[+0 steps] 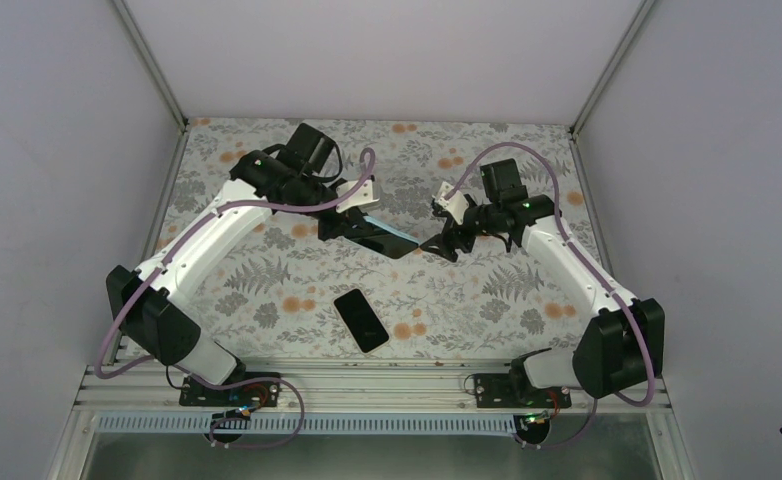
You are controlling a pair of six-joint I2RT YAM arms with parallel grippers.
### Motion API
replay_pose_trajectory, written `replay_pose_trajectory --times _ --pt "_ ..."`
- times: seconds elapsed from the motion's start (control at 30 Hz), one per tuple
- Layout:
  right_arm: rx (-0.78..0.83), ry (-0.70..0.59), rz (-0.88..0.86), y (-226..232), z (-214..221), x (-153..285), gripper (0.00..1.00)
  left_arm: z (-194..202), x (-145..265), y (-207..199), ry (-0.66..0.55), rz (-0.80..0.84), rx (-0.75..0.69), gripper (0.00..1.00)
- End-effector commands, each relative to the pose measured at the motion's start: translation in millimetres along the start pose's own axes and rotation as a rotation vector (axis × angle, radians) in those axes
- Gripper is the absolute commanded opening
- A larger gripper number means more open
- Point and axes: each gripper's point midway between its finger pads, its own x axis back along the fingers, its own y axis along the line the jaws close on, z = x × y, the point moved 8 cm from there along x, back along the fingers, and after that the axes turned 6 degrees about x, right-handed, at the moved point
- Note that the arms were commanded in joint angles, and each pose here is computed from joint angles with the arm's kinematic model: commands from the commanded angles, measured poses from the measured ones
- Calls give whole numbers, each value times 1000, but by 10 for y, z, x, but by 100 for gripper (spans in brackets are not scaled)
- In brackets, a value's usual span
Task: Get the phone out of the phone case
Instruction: Remove the phone case from the phone.
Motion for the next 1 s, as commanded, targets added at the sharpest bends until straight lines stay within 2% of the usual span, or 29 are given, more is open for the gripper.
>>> replay_pose_trajectory --times 0.0,0.33,0.67,0.97 --pt "2 -56 57 -89 -158 29 95 -193 110 -141 -108 92 -43 2" --pt "-29 -29 120 -313 -264 -16 94 -257 172 -273 -154 206 -62 2" --pt "61 52 96 -59 -147 171 98 -161 135 -135 -97 36 -58 2" --pt "72 64 55 115 -54 229 98 -123 65 -83 -84 30 -47 2"
